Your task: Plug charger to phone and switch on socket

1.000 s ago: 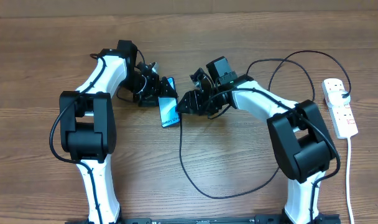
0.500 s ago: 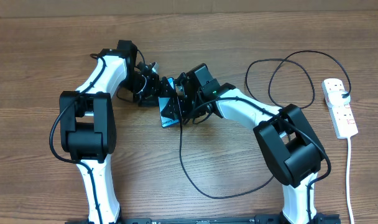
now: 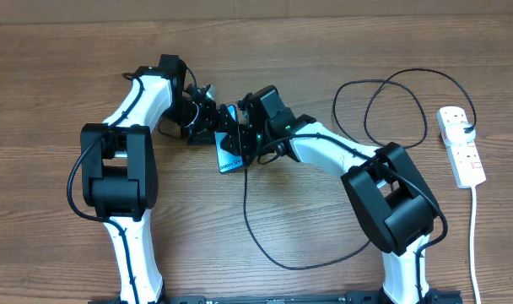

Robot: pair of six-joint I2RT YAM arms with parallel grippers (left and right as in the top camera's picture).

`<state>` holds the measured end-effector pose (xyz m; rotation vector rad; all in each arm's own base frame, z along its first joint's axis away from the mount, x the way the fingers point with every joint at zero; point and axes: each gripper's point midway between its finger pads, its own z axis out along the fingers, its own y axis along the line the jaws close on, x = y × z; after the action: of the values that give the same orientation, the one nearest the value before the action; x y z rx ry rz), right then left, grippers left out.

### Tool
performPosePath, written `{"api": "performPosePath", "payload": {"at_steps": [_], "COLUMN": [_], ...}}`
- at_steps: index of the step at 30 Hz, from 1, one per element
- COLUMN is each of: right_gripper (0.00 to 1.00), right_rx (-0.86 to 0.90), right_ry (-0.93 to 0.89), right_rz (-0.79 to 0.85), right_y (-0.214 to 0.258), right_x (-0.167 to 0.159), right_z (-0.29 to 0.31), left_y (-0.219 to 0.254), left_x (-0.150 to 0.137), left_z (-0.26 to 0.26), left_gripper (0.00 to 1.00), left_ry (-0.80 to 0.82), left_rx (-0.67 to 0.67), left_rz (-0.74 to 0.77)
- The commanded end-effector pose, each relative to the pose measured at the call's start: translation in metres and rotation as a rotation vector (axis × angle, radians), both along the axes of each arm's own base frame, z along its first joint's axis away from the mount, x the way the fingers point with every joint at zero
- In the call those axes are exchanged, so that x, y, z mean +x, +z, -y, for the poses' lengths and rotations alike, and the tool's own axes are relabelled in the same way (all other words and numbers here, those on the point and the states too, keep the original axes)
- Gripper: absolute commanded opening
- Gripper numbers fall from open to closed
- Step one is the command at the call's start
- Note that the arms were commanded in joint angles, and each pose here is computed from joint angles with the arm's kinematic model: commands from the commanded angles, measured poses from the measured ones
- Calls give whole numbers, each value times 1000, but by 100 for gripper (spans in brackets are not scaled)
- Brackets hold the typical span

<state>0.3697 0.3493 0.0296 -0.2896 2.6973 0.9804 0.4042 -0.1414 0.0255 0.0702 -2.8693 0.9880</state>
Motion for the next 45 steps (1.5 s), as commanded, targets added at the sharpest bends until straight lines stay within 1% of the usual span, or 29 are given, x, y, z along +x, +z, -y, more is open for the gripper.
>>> {"api": "performPosePath", "payload": {"at_steps": [1, 6, 11, 17, 19, 20, 21, 22, 25, 27, 39, 45], "right_gripper": [45, 36, 32, 24, 17, 12, 6, 4, 4, 4, 4, 4], "right_rx": [-33, -51, -74, -79, -77, -77, -77, -77, -77, -77, -85, -46], "right_ry": [-6, -4, -22, -33, -33, -33, -33, -33, -33, -33, -31, 2], "right_rz": [5, -9, 6, 26, 27, 27, 27, 27, 27, 27, 9, -20], "right_y": [-7, -10, -13, -12, -12, -12, -12, -12, -12, -11, -14, -10], "right_x": [-6, -10, -7, -2, -2, -2, -2, -2, -2, -2, -5, -12], "right_z": [-4, -3, 1, 1, 1, 1, 1, 1, 1, 1, 3, -3], "left_y": [-1, -1, -1, -1, -1, -1, -1, -1, -2, -2, -2, -2], "left_x": [-3, -3, -3, -3, -3, -3, -3, -3, -3, -3, -7, -9], "left_z": [5, 5, 5, 5, 5, 5, 5, 5, 4, 4, 4, 3], "left_gripper": [73, 73, 74, 74, 75, 76, 79, 81, 91, 100, 100, 100], "left_ry": [-22, -22, -22, -22, -22, -22, -22, -22, -22, -22, -22, -22], "left_rx": [-38, -38, -38, -37, -37, -37, -37, -37, -34, -30, -29, -28], "left_rz": [-1, -5, -5, -5, -5, -5, -5, -5, -4, -4, -22, -30]}}
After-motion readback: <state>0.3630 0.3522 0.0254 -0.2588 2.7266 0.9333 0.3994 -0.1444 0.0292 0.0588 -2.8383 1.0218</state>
